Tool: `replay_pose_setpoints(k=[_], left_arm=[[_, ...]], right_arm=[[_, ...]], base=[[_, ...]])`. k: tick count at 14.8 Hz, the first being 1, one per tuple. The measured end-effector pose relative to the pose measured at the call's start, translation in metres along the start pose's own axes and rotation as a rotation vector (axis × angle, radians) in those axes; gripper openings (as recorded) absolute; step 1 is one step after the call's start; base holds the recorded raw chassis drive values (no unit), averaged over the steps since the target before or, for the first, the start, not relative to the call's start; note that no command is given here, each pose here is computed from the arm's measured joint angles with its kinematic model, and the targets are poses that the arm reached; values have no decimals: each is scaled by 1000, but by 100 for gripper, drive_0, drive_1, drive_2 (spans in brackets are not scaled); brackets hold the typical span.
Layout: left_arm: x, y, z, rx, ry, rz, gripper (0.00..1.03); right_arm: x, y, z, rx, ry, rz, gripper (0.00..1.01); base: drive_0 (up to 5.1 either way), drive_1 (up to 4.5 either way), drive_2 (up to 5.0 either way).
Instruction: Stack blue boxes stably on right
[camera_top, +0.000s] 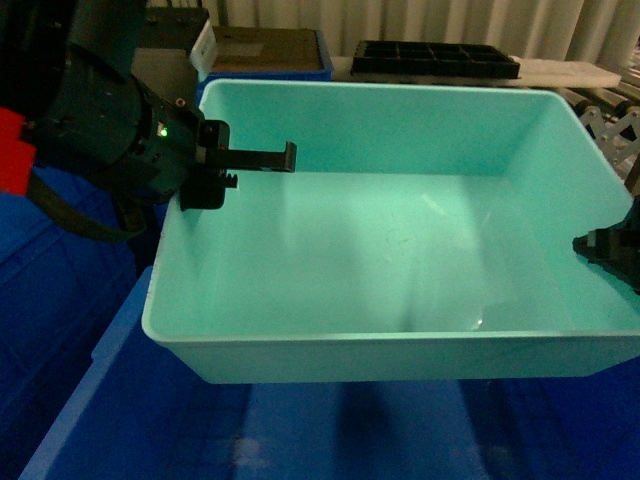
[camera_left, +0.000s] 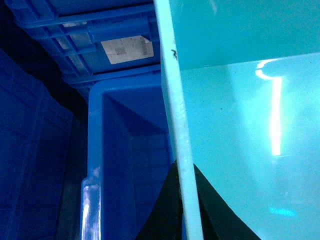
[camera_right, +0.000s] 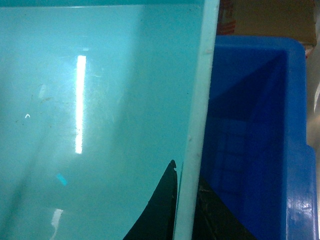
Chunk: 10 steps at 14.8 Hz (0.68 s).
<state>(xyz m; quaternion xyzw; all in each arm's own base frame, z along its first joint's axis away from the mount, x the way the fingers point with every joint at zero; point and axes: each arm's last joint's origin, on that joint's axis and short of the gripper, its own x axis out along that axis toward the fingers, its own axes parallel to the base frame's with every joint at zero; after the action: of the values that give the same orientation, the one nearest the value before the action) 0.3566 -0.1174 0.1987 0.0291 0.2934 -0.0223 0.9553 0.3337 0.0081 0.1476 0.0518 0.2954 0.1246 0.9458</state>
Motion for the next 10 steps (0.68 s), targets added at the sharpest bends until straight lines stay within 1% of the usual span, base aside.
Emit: replay_pose_setpoints(k=[1,2,5,6,7,8,10], left_arm=[[12,-1,3,9,32,-1,2],[21,-1,6,11,58,-2,2],[25,-2,1,26,123,21,2],[25,-5,-1,24,132,22,2],[25,-7,-7,19,140,26,2],[25,-7,-9,4,139,14,2],[26,-5,-13,4,149,21,2]], right_arm=[[10,-2,0,3,21,-4,7],[17,-3,-1,6,35,-7,7],[26,-3,-8,18,94,-5,7],[27,-3,-10,19,105,-4,7],[27,-4,-12,8,120,-6,7],[30,-2,-16,6,137,-19,7],[31,1,-17,-1,141,-21,7]], base=[[0,0,0],[0,0,0],[0,0,0],[0,0,0],[0,0,0],[0,0,0],[0,0,0]])
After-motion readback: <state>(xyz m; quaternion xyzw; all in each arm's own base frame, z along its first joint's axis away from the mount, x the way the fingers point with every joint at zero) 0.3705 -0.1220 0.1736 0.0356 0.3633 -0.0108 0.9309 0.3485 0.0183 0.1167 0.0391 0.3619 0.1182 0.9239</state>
